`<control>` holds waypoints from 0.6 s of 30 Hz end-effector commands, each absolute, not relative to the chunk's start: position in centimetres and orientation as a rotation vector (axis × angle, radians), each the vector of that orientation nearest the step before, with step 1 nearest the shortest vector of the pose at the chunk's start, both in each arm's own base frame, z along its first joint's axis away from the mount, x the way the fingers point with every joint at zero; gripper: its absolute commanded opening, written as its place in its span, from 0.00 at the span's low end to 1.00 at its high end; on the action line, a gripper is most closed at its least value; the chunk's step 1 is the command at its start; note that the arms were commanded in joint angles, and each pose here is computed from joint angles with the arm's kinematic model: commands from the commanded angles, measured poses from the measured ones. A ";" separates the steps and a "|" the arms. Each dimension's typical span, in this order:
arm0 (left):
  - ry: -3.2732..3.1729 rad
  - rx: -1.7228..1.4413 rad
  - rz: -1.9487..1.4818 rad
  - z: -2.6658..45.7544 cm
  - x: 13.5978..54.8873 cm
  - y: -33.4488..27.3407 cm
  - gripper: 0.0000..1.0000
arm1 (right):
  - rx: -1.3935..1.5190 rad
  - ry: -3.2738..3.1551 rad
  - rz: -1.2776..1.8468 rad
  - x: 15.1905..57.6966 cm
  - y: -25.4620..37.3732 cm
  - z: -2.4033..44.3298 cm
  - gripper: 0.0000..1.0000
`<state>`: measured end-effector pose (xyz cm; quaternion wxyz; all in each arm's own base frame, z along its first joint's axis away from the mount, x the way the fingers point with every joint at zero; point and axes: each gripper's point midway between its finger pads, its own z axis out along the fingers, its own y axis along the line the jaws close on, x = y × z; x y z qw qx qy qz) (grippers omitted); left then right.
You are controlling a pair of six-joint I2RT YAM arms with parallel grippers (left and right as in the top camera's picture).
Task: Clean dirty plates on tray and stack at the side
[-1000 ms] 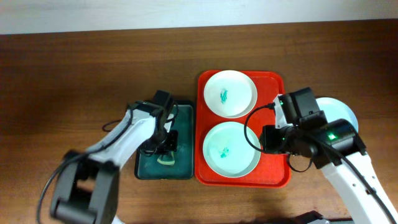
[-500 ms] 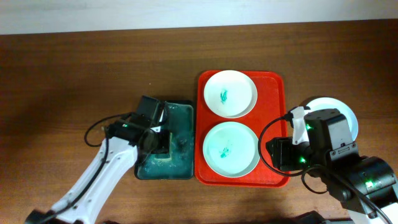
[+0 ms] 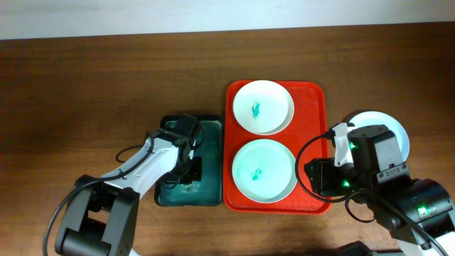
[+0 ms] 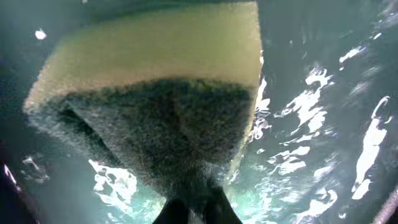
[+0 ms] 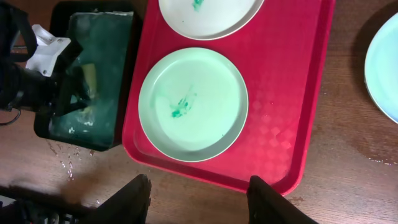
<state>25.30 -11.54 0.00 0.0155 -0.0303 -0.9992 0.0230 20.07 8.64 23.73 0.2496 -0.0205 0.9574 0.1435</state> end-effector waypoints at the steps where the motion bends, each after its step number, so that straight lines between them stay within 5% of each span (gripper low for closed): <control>1: -3.090 -0.088 0.131 0.9 25.6 -12.8 0.00 | -0.073 2.610 0.389 20.0 8.7 23.6 0.52; 2: -3.109 -0.090 0.123 1.7 26.1 -12.8 0.04 | -0.073 2.610 0.389 20.0 8.7 23.6 0.52; 4: -3.187 -0.093 0.032 3.8 27.7 -11.9 0.40 | -0.073 2.610 0.389 20.0 8.7 23.6 0.52; 5: -3.214 -0.092 -0.008 4.2 28.1 -11.4 0.47 | -0.073 2.609 0.389 20.0 8.7 23.6 0.52; 9: -3.264 -0.086 -0.147 3.5 29.2 -10.1 0.54 | -0.073 2.609 0.389 20.0 8.7 23.6 0.52; 13: -3.295 -0.085 -0.117 -0.2 30.2 -10.7 0.49 | -0.073 2.609 0.389 20.0 8.7 23.6 0.52; 14: -3.289 -0.087 -0.114 -0.9 30.4 -10.8 0.31 | -0.073 2.609 0.389 20.0 8.7 23.6 0.52; 15: -3.281 -0.087 -0.117 -1.2 30.4 -10.8 0.00 | -0.073 2.609 0.389 20.0 8.7 23.6 0.52; 18: -3.295 -0.090 -0.105 0.5 31.0 -11.1 0.00 | -0.073 2.610 0.389 20.0 8.7 23.6 0.52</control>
